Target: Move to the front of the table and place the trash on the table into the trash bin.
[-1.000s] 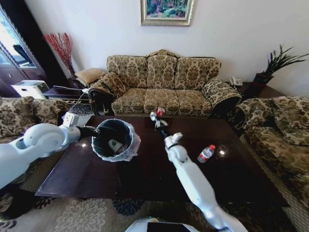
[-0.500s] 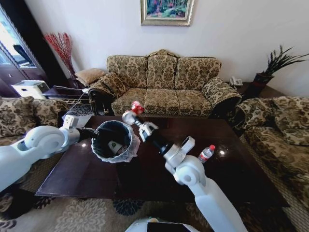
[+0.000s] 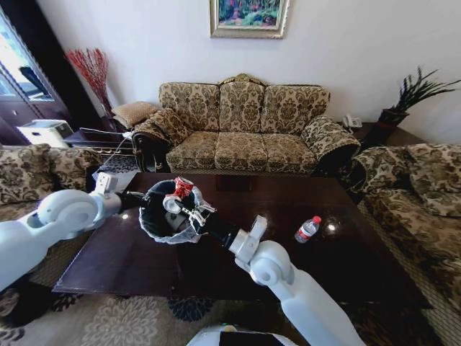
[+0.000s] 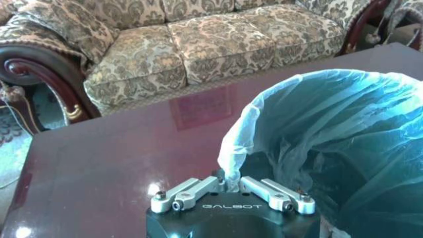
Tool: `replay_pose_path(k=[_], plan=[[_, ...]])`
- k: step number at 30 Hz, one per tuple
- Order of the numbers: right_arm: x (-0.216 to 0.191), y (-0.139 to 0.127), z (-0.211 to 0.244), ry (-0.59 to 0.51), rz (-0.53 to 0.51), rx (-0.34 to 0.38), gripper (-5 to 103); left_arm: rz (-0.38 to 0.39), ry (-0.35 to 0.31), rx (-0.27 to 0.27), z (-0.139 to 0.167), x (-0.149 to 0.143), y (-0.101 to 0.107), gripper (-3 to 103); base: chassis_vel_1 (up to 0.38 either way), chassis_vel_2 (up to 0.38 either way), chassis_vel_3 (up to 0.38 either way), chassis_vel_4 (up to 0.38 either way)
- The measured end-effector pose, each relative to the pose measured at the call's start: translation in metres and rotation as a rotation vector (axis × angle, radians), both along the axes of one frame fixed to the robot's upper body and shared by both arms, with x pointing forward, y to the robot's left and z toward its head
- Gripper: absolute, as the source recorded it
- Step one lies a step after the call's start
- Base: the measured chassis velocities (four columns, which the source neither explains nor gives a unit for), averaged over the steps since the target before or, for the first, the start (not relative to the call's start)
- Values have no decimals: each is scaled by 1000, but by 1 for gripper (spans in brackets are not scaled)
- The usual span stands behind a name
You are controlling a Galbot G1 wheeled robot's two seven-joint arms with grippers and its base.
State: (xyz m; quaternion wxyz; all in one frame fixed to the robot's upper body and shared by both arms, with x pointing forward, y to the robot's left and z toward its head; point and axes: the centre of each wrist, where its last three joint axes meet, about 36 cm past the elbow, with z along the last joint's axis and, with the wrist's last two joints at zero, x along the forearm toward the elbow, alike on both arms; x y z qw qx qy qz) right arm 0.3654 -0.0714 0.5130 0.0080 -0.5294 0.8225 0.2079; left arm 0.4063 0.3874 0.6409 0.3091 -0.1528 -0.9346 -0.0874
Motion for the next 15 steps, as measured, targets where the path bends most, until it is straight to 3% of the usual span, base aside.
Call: replay_pose_path(k=[7, 10, 12, 15], plan=[[4, -4, 0, -11, -14, -19, 14, -9, 2, -4, 1, -2, -3, 0, 0, 0, 0, 0], [4, -5, 0, -9, -15, -21, 29, -11, 2, -6, 0, -2, -4, 0, 0, 0, 0, 0], [3, -5, -1, -9, -14, -21, 29, -11, 2, -6, 0, -2, -4, 0, 0, 0, 0, 0], [6, -8, 0, -29, -21, 6, 45, -12, 3, -5, 0, -3, -4, 0, 0, 0, 0, 0]])
